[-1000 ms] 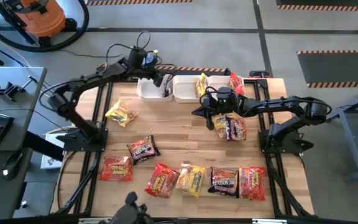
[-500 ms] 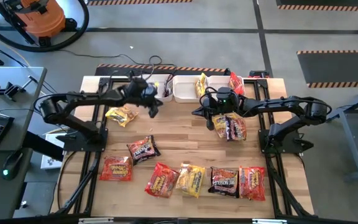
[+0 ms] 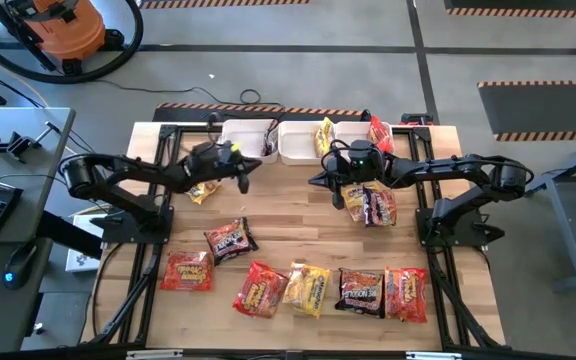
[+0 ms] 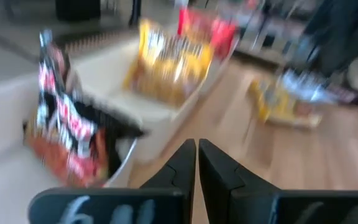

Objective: Sort Maruchan noodles
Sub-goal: Put the yellow noodle into the center white bin

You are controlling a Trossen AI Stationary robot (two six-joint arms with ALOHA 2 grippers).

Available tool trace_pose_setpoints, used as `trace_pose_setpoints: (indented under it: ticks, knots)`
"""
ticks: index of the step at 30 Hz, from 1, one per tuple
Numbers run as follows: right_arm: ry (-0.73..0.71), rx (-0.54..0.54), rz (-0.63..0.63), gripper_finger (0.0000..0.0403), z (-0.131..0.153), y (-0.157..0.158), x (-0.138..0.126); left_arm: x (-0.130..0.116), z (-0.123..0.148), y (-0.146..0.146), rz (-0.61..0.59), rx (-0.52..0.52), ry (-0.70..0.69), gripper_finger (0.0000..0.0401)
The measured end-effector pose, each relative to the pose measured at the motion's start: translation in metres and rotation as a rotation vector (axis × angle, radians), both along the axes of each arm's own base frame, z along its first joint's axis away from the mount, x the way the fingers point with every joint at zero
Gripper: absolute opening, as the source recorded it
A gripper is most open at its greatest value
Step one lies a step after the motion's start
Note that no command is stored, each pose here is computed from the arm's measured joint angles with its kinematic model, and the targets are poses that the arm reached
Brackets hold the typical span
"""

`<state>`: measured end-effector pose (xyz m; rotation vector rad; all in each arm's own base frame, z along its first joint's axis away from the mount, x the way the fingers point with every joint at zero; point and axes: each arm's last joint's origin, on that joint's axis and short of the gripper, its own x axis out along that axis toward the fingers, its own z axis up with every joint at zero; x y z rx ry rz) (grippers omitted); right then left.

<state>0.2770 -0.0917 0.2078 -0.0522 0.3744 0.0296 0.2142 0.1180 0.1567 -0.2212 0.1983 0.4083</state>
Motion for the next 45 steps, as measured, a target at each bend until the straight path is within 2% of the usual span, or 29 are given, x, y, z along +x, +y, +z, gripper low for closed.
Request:
trace_pose_setpoints:
  ticks: [2,5,11,14,20,24,30,37,41,45]
  knots:
    - [-0.013,-0.005,0.0,0.0,0.001,0.0,0.0,-0.006,-0.001,-0.005,-0.005,0.034,-0.06,0.0009]
    - [-0.035,-0.013,0.0,0.0,0.003,0.0,0.001,-0.011,-0.006,-0.009,-0.01,0.03,-0.07,0.0009]
    - [-0.022,0.051,-0.022,0.0,0.002,0.0,0.001,-0.014,-0.018,-0.007,0.059,-0.138,0.007,0.0009]
    - [-0.01,0.075,-0.032,0.0,0.001,0.0,0.0,-0.014,-0.018,-0.008,0.045,-0.101,0.024,0.0009]
    - [-0.01,0.064,-0.153,0.0,0.002,0.002,0.002,-0.01,-0.016,-0.015,-0.094,-0.013,0.031,0.0001]
    - [-0.009,0.074,-0.166,0.0003,0.002,0.012,0.006,-0.007,-0.015,-0.02,-0.14,0.03,0.04,0.0001]
    - [-0.015,0.107,-0.147,0.005,0.0,0.031,0.013,-0.004,-0.014,-0.026,-0.172,0.051,0.03,0.0]
    - [-0.008,0.144,-0.157,0.0112,-0.026,0.042,0.031,-0.002,-0.013,-0.03,-0.188,0.047,0.021,0.0]
    - [-0.018,0.157,-0.138,0.0121,-0.042,0.048,0.041,0.0,-0.013,-0.034,-0.171,0.055,0.026,0.0001]
    - [-0.066,0.129,-0.104,0.0113,-0.048,0.054,0.048,0.002,-0.012,-0.037,-0.159,0.068,0.019,0.0]
